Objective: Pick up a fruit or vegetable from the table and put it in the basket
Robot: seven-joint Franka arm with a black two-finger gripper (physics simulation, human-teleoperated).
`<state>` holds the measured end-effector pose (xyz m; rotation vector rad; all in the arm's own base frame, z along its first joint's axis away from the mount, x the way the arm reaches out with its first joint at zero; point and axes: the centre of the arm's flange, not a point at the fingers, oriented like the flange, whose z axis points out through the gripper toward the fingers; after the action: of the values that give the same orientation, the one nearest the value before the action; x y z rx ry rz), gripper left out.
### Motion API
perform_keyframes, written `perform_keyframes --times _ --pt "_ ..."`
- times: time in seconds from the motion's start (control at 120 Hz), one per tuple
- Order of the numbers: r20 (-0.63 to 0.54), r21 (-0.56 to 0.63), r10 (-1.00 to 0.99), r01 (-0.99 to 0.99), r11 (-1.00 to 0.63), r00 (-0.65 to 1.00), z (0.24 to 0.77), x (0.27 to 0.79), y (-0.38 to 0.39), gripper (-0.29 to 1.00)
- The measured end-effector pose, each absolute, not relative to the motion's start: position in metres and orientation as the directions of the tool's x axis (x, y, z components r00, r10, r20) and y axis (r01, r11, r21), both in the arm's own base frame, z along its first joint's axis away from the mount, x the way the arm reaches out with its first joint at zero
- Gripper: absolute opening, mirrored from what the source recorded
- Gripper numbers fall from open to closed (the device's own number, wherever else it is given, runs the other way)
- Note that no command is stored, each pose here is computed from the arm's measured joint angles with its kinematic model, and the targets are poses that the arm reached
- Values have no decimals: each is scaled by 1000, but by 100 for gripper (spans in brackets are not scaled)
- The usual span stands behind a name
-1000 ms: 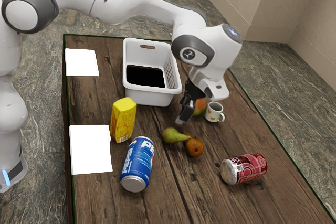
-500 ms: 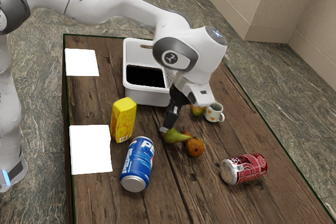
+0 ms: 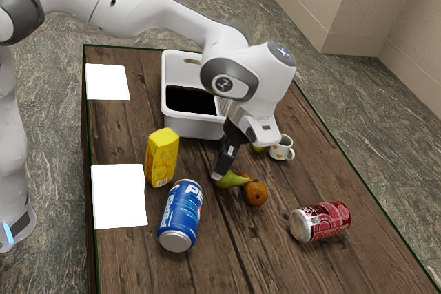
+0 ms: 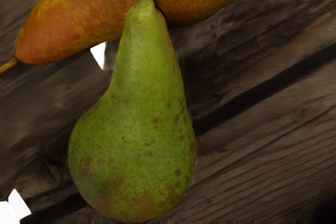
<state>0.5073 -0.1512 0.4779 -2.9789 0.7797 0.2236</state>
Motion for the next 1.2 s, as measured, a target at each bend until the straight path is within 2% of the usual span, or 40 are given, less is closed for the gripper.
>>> perform_keyframes --times 0.333,0.6,0.65,0.758,0.85,0.917,1.033,1.117,1.2 --pt "-183 26 -489 -493 -870 853 440 513 -144 70" --pt "-128 19 -500 -502 -865 857 421 522 -142 70" --pt "-114 16 -503 -505 -863 857 421 523 -143 65" --pt "-91 10 -512 -514 -858 854 423 525 -149 43" --pt "-77 2 -521 -523 -853 850 426 524 -154 31" --pt "-51 -26 -521 -522 -852 852 443 522 -154 29" --pt "9 -89 -499 -496 -863 866 507 514 -144 31" --pt "32 -106 -431 -426 -898 902 547 515 -105 28" --pt "20 -98 -341 -337 -936 940 565 513 -51 26"
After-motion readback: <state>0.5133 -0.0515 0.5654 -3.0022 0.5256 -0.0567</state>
